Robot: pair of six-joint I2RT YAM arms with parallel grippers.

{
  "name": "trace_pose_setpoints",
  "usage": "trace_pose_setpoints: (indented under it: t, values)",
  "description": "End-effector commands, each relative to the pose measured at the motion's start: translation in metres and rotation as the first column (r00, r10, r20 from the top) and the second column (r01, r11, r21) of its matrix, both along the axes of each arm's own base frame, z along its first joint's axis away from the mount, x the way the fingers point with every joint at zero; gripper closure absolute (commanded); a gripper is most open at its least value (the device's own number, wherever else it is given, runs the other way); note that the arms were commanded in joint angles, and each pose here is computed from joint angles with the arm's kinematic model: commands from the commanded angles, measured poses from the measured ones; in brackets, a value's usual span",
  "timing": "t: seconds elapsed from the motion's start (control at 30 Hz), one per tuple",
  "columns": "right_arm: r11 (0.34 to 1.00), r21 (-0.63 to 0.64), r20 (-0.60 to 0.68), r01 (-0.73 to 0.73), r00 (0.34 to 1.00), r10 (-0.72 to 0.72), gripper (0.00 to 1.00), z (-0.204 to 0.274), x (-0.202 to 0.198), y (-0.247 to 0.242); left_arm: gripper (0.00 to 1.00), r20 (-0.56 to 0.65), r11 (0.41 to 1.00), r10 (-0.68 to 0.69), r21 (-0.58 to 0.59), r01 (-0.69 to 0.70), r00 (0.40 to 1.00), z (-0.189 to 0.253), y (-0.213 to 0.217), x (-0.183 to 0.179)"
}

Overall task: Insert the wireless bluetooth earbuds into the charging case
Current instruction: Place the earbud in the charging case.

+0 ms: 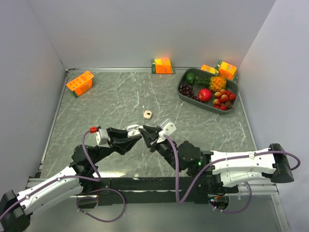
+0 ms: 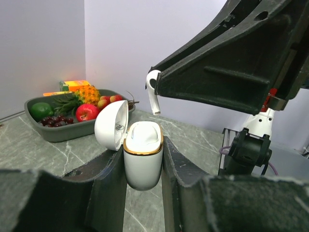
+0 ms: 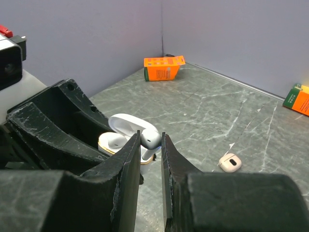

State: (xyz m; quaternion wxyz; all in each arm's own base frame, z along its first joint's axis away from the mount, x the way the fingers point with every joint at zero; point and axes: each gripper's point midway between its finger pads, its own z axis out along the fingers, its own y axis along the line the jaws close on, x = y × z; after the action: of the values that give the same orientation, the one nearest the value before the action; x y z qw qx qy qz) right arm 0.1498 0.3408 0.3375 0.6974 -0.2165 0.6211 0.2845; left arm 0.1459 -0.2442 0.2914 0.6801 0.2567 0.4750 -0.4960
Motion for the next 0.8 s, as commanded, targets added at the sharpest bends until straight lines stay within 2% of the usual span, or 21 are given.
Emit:
trace_pose_setpoints:
  t: [0.0, 0.77]
  values:
    - [0.997, 0.075, -0.006, -0.035, 0.999, 0.036, 1.0, 0.025, -0.006, 0.008, 0.99, 0.031, 0.998, -0.031, -0.051, 0.033, 0.999, 0.021, 0.0, -0.007]
    - [1.0, 0.009, -0.029, -0.004, 1.0, 0.004, 1.0, 0.004, -0.002, 0.014, 0.99, 0.032, 0.998, -0.035, -0.058, 0.037, 0.999, 0.024, 0.002, -0.009]
